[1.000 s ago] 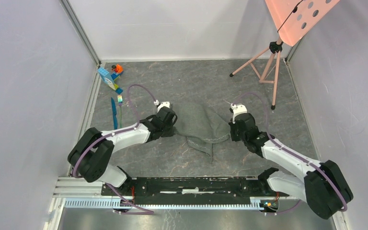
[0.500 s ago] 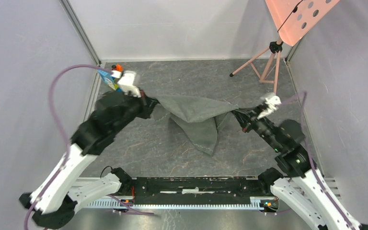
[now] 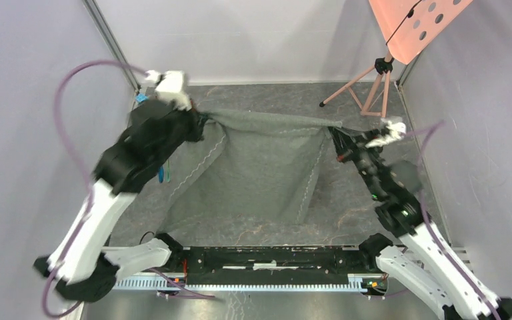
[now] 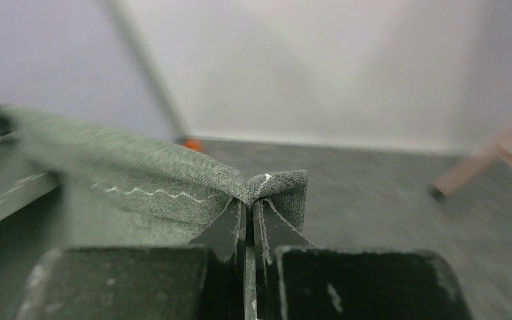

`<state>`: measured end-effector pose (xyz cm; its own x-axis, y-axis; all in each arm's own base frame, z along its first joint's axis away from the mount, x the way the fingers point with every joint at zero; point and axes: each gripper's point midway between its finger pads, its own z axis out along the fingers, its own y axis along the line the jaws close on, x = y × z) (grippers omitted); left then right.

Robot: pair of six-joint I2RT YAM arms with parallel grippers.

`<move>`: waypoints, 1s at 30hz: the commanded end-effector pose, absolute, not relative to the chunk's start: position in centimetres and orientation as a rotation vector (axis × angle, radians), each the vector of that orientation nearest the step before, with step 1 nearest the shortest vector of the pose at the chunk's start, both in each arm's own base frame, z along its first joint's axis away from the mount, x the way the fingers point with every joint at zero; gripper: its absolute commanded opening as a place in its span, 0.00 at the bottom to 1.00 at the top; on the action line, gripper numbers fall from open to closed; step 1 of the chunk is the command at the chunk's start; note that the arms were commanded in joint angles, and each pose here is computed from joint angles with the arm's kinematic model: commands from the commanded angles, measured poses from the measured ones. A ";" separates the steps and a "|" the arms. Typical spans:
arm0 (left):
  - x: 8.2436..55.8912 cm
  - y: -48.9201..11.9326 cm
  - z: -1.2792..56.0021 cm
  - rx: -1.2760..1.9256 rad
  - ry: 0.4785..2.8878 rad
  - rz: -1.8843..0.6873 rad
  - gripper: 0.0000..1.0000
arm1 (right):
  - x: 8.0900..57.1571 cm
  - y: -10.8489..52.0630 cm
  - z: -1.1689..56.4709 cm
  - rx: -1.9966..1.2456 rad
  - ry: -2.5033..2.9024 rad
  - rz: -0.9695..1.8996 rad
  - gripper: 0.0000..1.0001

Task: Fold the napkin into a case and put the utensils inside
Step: Flatten out the crumpled napkin at the center of the board.

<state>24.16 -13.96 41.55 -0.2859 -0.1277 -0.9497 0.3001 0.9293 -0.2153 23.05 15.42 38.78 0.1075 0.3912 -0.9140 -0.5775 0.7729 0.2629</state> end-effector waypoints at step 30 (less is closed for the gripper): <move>40.1 -21.7 12.8 -0.347 2.286 -0.893 1.00 | 36.3 19.7 12.7 -0.297 2.114 0.542 0.85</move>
